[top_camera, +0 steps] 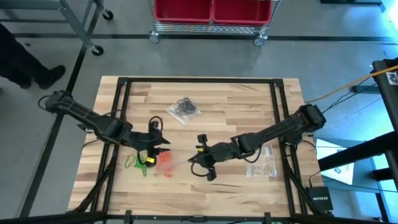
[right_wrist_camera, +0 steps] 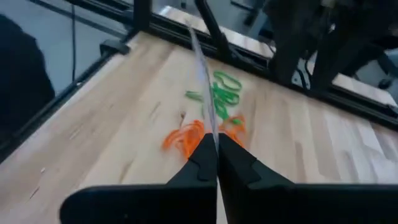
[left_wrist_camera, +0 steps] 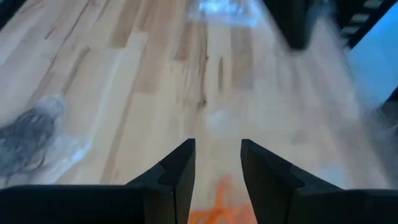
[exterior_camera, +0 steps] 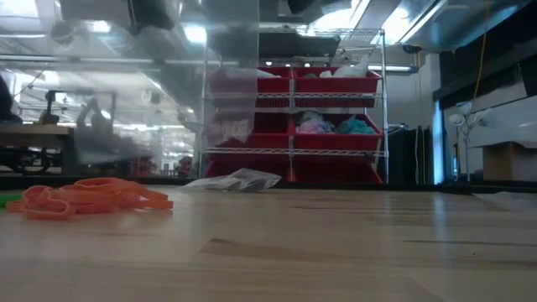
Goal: Sort rubber bands
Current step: Open the transparent zip bag
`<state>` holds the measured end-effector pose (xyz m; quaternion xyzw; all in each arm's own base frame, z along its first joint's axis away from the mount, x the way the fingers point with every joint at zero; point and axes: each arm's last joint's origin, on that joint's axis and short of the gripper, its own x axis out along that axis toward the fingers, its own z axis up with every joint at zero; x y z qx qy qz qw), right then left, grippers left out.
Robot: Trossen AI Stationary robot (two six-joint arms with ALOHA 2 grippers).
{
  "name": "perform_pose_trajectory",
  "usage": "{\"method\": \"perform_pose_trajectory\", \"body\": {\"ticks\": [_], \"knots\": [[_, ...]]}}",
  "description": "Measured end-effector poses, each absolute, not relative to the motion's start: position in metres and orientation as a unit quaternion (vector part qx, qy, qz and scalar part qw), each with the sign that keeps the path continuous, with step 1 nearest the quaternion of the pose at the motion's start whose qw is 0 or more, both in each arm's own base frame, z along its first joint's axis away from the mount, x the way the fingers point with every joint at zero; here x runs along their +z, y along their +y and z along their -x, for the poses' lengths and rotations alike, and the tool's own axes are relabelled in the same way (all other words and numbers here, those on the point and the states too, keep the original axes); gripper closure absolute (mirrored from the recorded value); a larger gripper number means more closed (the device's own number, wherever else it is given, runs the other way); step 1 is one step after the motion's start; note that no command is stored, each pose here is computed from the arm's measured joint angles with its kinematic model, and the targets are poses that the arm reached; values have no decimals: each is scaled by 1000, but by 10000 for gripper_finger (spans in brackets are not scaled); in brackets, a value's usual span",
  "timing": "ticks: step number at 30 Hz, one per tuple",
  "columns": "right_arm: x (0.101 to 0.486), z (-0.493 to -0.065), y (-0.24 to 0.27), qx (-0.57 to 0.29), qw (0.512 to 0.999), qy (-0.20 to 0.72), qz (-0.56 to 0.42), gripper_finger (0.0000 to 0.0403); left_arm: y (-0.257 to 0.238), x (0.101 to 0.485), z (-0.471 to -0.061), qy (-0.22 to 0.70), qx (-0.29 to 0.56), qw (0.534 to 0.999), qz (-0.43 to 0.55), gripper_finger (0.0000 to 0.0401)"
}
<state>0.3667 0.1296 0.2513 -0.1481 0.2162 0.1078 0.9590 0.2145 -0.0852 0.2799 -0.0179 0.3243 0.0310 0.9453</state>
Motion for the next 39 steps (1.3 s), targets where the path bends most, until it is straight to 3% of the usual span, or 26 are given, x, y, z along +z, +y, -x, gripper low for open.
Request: {"method": "perform_pose_trajectory", "body": {"ticks": [7, 13, 17, 21, 24, 28, 33, 39], "knots": [[229, -367, 112, 41, 913, 302, 270, 403, -86, 269, -220, 355, 41, 934, 5, 279], [218, -374, 124, 31, 890, 280, 357, 403, -85, 258, -231, 368, 54, 928, 3, 251], [216, -365, 146, 60, 893, 279, 348, 403, -84, 254, -237, 372, 52, 927, 8, 223], [220, -356, 163, 23, 905, 271, 327, 403, -83, 254, -239, 368, 47, 929, 14, 208], [232, -354, 164, 12, 935, 245, 257, 403, -84, 257, -242, 349, 37, 936, 6, 206], [233, -360, 142, 8, 958, 272, 84, 403, -84, 260, -244, 337, 25, 941, -18, 209], [222, -366, 103, -49, 934, 340, -92, 403, -84, 259, -243, 340, 32, 940, -23, 210], [217, -370, 62, -123, 907, 363, -174, 403, -88, 262, -246, 321, 12, 945, -56, 214]]}}
